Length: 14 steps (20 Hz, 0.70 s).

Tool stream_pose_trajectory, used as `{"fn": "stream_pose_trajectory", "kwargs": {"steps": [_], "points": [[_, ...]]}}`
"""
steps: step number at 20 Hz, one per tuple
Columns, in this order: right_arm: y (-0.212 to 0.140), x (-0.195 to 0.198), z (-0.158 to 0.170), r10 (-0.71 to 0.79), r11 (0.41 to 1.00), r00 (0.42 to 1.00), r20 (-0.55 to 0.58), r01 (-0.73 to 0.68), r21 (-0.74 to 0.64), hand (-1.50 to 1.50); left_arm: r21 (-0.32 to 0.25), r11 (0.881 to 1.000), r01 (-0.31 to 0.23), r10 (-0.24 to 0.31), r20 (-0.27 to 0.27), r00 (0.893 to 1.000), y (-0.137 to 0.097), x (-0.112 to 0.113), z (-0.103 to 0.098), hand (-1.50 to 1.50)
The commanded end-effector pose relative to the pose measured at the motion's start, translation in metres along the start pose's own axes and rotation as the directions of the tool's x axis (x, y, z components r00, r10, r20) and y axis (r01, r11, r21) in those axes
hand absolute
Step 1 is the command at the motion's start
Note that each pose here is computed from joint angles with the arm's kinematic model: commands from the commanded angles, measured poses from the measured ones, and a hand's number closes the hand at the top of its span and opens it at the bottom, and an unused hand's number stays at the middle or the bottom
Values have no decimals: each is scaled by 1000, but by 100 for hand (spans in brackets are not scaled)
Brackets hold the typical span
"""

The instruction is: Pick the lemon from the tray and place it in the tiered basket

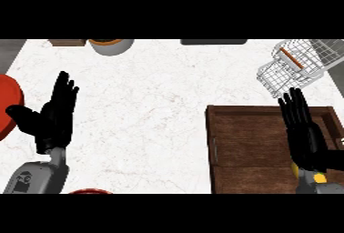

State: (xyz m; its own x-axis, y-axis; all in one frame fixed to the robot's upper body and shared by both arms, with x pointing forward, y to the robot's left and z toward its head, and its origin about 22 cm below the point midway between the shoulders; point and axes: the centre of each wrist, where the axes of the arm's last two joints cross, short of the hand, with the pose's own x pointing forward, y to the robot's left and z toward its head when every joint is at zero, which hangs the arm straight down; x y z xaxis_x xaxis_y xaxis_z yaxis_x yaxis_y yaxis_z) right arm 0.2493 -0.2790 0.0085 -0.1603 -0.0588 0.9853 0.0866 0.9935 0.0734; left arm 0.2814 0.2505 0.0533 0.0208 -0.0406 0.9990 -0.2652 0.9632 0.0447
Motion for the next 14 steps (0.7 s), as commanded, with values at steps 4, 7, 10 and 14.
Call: {"fn": "stream_pose_trajectory", "kwargs": {"steps": [4,7,10,14], "points": [[-63,44,2,-37,969,999,-19,41,246,150,-32,966,256,-254,54,966,43,-11,-12,0],[-65,29,1,-307,906,917,255,364,-216,150,-3,964,267,-267,11,964,45,-16,-6,0],[-171,42,42,315,919,908,-276,-365,-151,-150,-96,924,370,-366,62,929,55,-23,0,0],[-219,68,66,331,925,916,-225,-362,-112,-150,-94,924,371,-365,77,928,49,-13,-6,0]]}}
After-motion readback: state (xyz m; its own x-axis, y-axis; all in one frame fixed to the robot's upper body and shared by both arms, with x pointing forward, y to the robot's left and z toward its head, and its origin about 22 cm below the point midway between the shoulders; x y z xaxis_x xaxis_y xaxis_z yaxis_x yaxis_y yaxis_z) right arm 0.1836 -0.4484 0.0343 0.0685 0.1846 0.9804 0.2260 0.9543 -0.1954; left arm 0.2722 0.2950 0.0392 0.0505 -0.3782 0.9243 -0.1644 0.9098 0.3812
